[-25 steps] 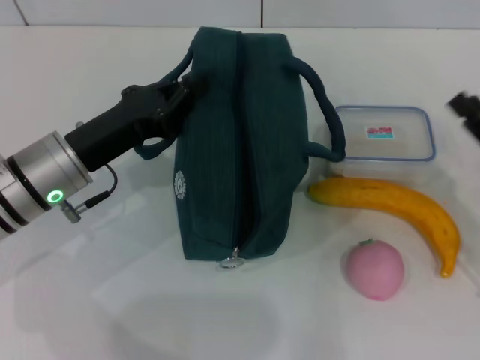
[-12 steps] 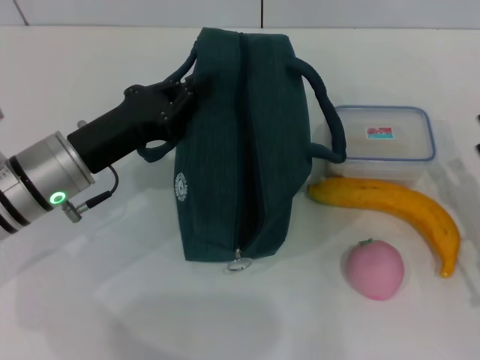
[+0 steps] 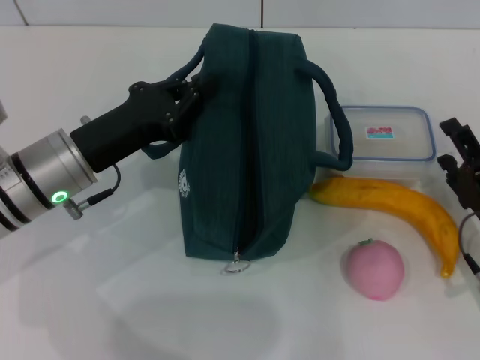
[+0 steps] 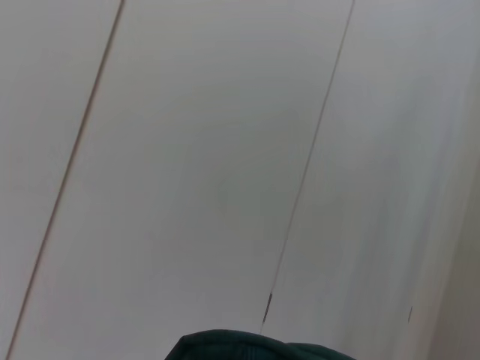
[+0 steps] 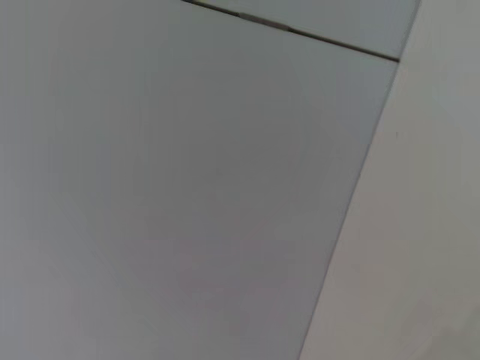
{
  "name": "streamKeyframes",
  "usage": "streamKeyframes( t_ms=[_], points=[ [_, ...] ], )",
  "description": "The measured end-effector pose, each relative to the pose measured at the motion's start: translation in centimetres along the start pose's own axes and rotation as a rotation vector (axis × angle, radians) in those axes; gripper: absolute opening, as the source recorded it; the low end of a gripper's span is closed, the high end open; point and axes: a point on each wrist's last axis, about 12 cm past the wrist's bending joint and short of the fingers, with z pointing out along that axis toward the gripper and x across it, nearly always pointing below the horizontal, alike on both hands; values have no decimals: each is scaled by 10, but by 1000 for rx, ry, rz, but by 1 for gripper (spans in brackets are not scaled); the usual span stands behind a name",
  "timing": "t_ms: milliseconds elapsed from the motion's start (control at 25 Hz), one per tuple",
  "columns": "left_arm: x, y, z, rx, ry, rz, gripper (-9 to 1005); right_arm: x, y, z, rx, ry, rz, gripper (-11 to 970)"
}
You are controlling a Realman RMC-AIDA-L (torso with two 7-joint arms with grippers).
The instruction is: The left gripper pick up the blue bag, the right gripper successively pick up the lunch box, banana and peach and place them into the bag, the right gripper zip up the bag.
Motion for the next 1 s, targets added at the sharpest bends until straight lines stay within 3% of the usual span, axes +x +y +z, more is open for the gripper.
streamKeyframes(
  t_ms=[640,1000],
  points=[
    [-1,0,0,4,-3,35,40,7,16,35,-10,31,70,860],
    [-1,-1,2,4,-8,48,40,5,18,38,-17,11,80,859]
  ],
)
